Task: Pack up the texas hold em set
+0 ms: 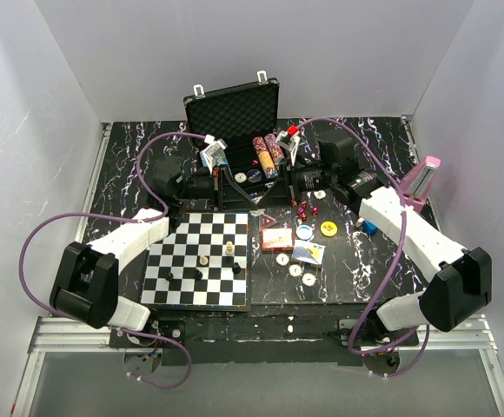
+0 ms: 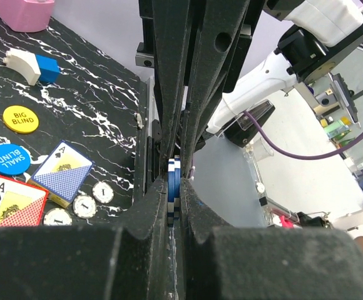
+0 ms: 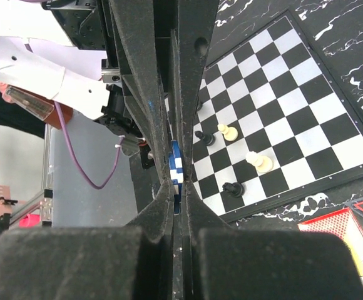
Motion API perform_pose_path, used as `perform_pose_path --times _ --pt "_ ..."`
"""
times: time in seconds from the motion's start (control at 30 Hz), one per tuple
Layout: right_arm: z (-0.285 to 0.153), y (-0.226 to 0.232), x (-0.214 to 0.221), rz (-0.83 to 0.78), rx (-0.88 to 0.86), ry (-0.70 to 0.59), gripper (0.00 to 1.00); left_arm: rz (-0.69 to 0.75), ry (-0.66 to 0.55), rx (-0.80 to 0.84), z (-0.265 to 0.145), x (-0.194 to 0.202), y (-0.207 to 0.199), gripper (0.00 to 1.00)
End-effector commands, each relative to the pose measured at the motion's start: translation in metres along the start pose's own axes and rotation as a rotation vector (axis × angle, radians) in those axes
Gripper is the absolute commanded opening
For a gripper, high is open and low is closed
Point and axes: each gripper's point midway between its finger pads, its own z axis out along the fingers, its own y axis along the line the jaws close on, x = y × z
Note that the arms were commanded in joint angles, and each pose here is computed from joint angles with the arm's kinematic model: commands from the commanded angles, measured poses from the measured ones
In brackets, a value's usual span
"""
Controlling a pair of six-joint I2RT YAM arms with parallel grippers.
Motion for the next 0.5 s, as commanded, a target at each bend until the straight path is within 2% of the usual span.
perform_pose_path --times 0.0,0.03,0.07,0.1,0.13,0.2,0.27,0.3,0.33,0.37,0.47 --pt "0.003 0.013 -0.008 -0.043 -0.067 -0.012 0.01 0.049 -0.018 0.012 0.0 -0.007 -0.012 0.0" --pt "0.003 0.013 -0.008 -0.046 -0.064 -0.016 0.01 0.044 -0.018 0.009 0.0 -0.007 -0.011 0.0" --pt "0.003 0.01 -0.009 -0.042 -0.051 -0.026 0.01 0.037 -0.019 0.001 0.0 -0.007 -0.01 0.07" --pt "0.004 0.006 -0.009 -0.04 -0.029 -0.037 0.01 0.035 -0.019 -0.007 0.001 -0.008 -0.008 0.23" --pt "0.003 0.002 -0.01 -0.041 -0.007 -0.048 0.01 0.031 -0.015 -0.016 0.001 -0.008 -0.006 0.3" --pt "0.0 -0.005 -0.011 -0.036 0.015 -0.065 0.01 0.025 -0.016 -0.032 0.0 -0.008 -0.004 0.49" --pt "-0.001 -0.01 -0.011 -0.021 0.024 -0.078 0.01 0.025 -0.026 -0.061 0.0 -0.009 0.0 0.77" --pt "-0.002 -0.011 -0.012 -0.018 0.028 -0.083 0.01 0.024 -0.025 -0.073 -0.001 -0.009 0.002 0.82" --pt "-0.003 -0.012 -0.012 -0.014 0.032 -0.086 0.01 0.028 -0.026 -0.083 -0.001 -0.009 0.003 0.92" --pt "-0.004 -0.015 -0.011 -0.006 0.042 -0.087 0.01 0.037 -0.032 -0.094 -0.002 -0.01 0.003 0.98" --pt "-0.014 -0.031 -0.014 0.008 0.126 -0.105 0.01 0.067 -0.065 -0.173 -0.011 -0.018 0.011 0.98"
